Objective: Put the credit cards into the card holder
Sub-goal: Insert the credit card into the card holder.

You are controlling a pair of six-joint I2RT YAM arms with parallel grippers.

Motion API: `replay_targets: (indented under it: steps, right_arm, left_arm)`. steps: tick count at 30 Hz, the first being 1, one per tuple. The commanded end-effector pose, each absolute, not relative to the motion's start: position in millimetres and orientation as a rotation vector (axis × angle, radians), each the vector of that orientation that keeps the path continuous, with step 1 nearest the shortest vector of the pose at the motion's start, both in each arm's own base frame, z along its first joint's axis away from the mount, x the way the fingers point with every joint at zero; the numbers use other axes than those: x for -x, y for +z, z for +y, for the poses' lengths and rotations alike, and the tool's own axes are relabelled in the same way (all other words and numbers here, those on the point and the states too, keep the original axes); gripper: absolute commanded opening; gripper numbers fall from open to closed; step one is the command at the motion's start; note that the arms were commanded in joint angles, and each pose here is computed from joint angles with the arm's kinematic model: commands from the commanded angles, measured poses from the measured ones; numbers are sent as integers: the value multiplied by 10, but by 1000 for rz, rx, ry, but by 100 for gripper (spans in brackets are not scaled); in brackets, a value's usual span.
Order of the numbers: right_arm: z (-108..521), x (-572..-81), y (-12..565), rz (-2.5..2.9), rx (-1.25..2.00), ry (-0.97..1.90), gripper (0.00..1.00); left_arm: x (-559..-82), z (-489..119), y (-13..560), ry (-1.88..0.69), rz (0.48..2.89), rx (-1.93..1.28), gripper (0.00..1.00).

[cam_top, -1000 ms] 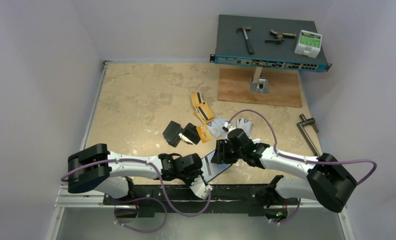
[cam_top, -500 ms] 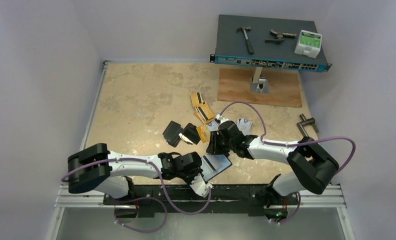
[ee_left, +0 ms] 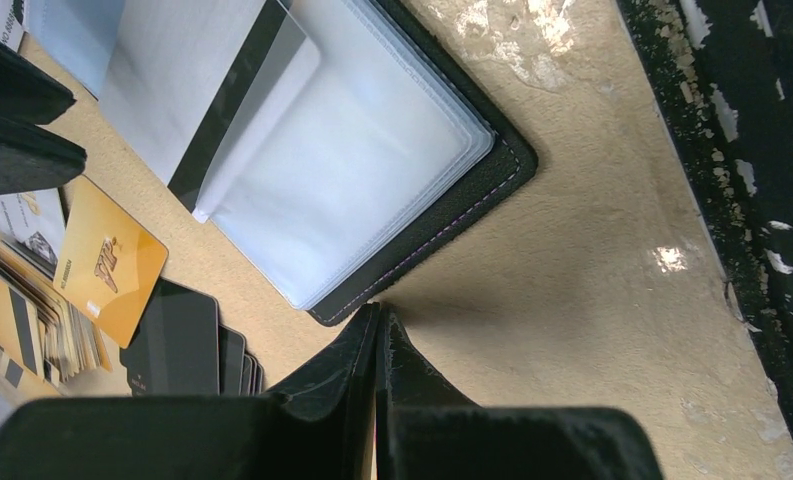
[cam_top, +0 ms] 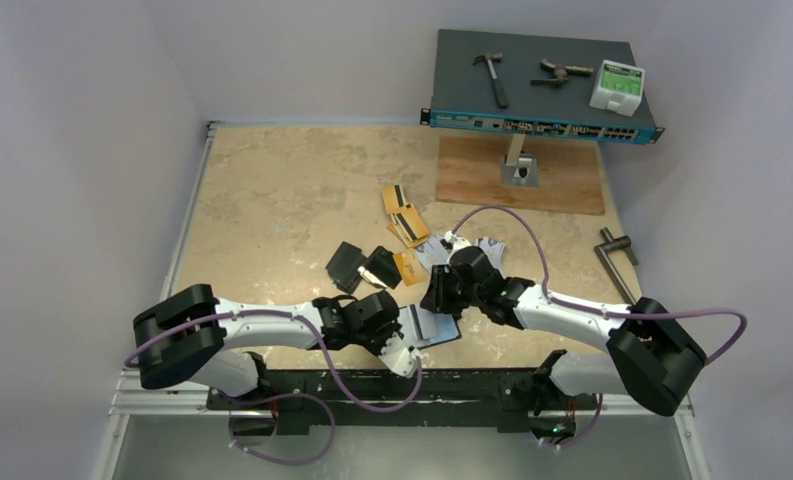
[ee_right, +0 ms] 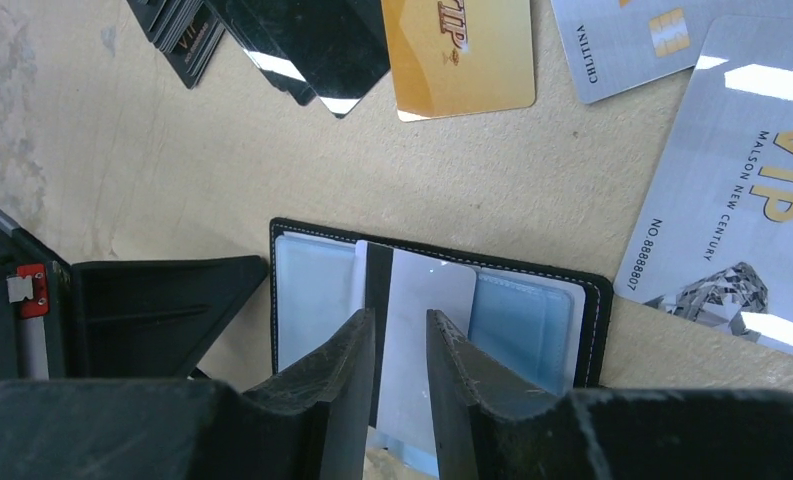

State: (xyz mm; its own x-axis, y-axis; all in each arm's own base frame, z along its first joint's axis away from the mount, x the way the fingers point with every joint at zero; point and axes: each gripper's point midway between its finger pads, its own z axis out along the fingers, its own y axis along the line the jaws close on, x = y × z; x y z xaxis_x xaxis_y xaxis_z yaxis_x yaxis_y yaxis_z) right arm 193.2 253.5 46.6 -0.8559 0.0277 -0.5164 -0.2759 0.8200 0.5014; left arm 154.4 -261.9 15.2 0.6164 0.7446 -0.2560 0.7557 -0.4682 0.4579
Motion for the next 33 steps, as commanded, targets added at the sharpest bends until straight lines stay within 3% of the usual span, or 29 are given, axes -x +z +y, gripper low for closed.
replay_targets:
  steps: [1, 5, 14, 33]
  right_arm:
    - [2504, -1918, 524, 2486, 168, 783, 26]
    - [2567, -2124, 664, 2420, 152, 768, 29]
    - [2822, -2356, 541, 2403, 205, 782, 22]
    - [2866, -2188, 410, 2437, 233, 826, 12]
  left_arm:
    - [-1539, -2639, 192, -32, 1156, -2311, 0]
    - [-1526, -2612, 186, -33, 1166, -2314, 0]
    - [-1514, -2610, 166, -39, 1168, -2320, 0]
    - [-1495, -2647, 176, -45, 1155, -2313, 0]
